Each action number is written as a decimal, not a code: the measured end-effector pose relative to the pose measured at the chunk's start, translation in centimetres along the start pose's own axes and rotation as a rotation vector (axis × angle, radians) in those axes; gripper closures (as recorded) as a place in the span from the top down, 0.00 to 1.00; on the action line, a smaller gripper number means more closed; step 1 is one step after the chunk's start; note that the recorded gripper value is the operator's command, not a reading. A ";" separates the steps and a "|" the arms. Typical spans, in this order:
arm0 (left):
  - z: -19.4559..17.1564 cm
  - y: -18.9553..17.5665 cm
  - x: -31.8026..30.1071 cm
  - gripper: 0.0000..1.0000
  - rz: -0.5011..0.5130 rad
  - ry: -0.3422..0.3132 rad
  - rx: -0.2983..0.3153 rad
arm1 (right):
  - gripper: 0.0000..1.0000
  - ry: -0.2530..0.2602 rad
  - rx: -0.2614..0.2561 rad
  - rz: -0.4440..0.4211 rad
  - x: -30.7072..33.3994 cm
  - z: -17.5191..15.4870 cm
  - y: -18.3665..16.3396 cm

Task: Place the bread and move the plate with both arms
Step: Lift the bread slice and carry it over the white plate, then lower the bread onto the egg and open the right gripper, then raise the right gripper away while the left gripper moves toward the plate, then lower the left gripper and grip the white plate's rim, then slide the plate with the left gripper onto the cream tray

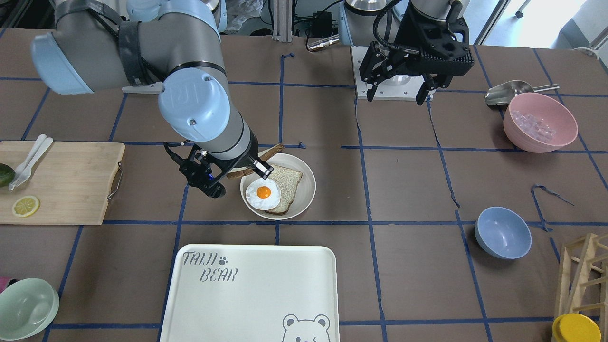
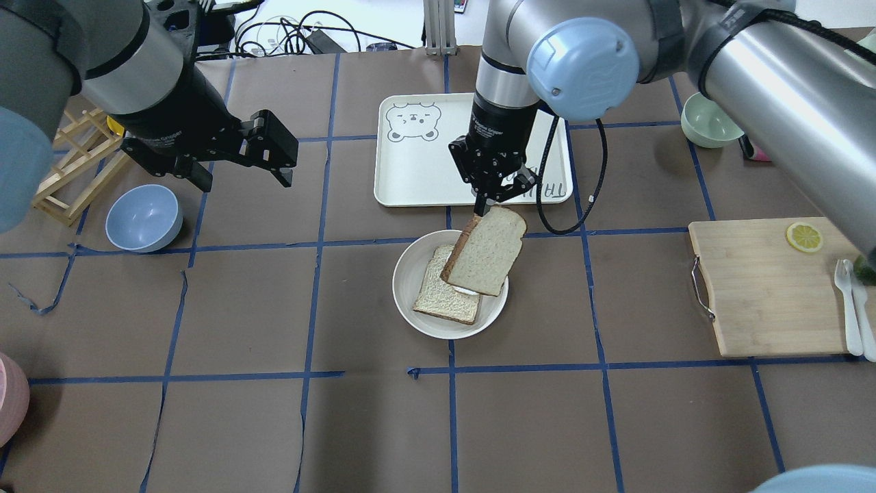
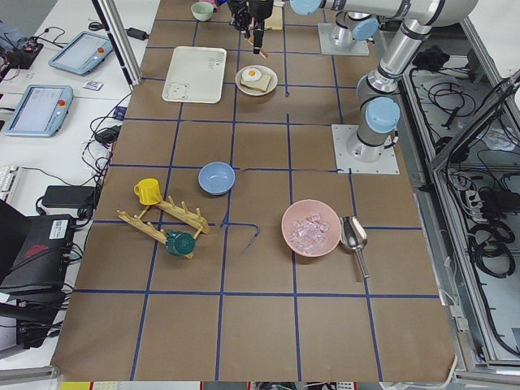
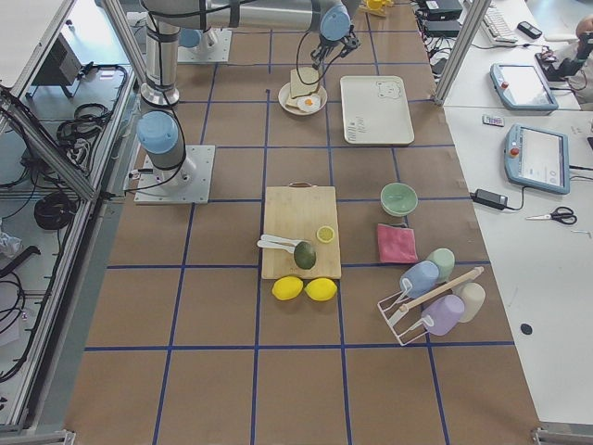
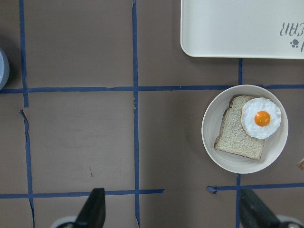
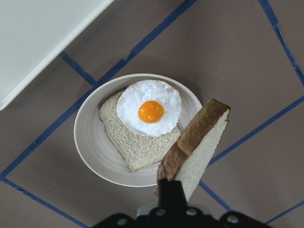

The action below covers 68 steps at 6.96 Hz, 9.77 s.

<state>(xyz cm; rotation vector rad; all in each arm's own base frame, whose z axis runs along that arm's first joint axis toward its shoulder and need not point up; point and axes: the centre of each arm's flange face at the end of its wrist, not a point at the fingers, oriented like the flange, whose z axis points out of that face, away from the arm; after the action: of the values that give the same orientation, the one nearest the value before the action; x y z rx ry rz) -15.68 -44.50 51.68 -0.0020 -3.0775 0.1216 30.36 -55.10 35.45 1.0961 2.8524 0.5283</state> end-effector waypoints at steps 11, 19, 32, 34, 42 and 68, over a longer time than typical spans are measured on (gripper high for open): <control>0.1 0.0 -0.1 1.00 -0.002 -0.001 -0.001 | 0.80 -0.024 -0.073 0.098 -3.9 7.9 -3.3; 0.1 0.0 -0.1 1.00 -0.002 -0.002 -0.003 | 1.00 -0.064 0.151 -0.180 2.1 -0.9 -4.6; 26.6 0.6 6.2 1.00 -0.352 0.039 -0.182 | 1.00 0.079 0.310 -0.823 17.7 -15.1 -2.6; 30.8 3.0 7.5 1.00 -0.376 0.028 -0.205 | 1.00 0.074 0.318 -0.824 18.0 -15.4 -2.2; 34.6 3.8 7.8 0.04 -0.422 0.020 -0.213 | 1.00 0.070 0.325 -0.826 18.2 -15.7 -1.8; 33.5 -19.2 10.4 0.00 -0.339 0.355 0.034 | 1.00 0.065 0.349 -0.822 18.9 -16.5 -1.2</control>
<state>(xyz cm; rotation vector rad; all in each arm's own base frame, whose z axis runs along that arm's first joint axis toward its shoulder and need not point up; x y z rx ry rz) -28.10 -66.25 20.51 0.4460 -2.6738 0.1382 12.81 -48.47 52.18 -0.1531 3.1432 0.0051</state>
